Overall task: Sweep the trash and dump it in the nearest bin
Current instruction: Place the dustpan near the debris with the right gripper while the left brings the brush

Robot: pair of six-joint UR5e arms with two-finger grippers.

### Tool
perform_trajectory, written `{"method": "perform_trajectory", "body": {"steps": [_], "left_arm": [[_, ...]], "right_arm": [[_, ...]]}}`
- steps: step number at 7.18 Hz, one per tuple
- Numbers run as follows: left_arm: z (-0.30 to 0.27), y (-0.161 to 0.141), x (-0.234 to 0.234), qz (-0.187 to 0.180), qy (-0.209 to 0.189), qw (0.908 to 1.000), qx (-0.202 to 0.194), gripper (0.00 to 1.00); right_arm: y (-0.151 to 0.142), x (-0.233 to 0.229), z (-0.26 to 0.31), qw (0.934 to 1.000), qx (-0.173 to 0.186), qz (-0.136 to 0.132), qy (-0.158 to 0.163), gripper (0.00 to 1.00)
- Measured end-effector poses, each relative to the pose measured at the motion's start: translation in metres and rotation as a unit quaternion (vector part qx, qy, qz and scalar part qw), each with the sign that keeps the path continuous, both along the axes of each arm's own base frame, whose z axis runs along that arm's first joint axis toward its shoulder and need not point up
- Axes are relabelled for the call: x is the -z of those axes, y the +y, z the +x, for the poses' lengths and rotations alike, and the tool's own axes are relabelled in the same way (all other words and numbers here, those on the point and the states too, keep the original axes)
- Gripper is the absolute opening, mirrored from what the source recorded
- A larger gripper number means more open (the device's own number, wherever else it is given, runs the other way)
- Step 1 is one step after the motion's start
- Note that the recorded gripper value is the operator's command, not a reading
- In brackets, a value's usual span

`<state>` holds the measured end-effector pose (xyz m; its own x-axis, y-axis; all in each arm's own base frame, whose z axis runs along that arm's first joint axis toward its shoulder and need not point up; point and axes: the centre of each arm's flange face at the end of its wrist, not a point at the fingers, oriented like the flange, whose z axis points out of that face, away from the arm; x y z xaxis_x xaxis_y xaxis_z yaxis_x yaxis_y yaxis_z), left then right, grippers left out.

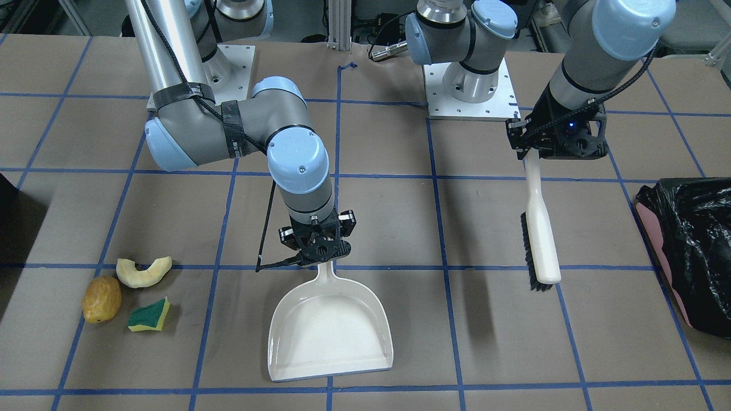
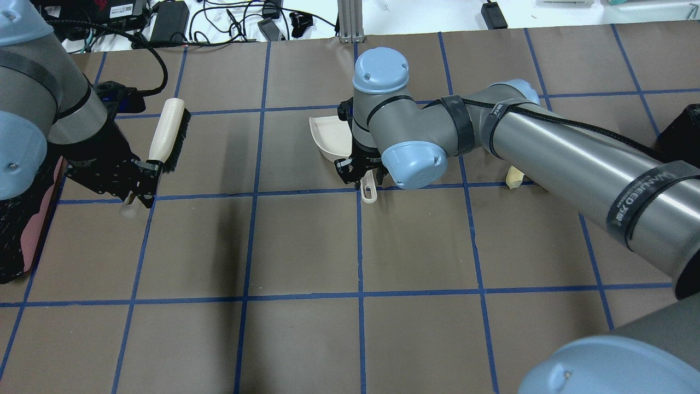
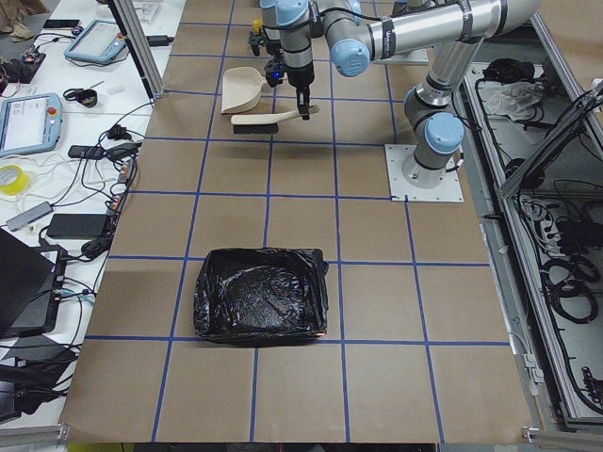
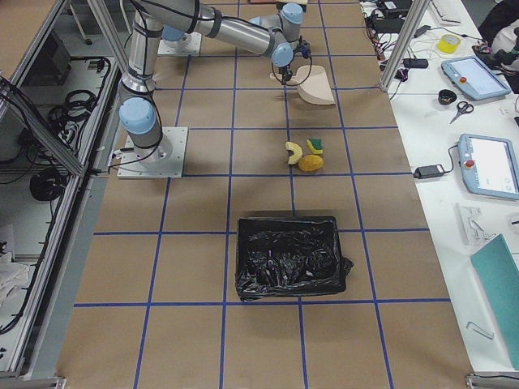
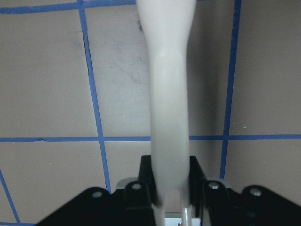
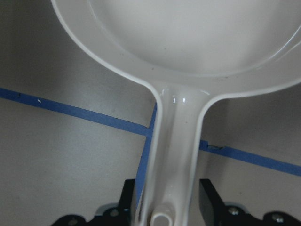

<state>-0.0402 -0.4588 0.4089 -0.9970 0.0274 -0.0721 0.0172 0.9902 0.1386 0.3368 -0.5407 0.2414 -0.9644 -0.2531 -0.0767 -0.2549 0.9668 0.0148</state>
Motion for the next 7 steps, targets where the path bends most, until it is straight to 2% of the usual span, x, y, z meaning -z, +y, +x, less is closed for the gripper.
{"method": "perform_trajectory", "body": {"steps": [3, 5, 7], "left_arm": [[0.001, -0.007, 0.000, -0.003, -0.002, 1.0000, -0.005, 0.00], [0.002, -0.009, -0.003, -0.009, -0.003, 0.9999, -0.006, 0.00], [0.002, -0.012, -0.006, -0.012, -0.003, 0.9999, -0.006, 0.00]], "right_arm": [[0.000, -0.001, 0.001, 1.0000, 0.009, 0.001, -0.002, 0.29], [-0.003, -0.006, -0.003, 0.9999, 0.014, -0.002, -0.001, 0.26], [-0.025, -0.037, -0.040, 0.9996, 0.024, -0.016, 0.000, 0.23]]}}
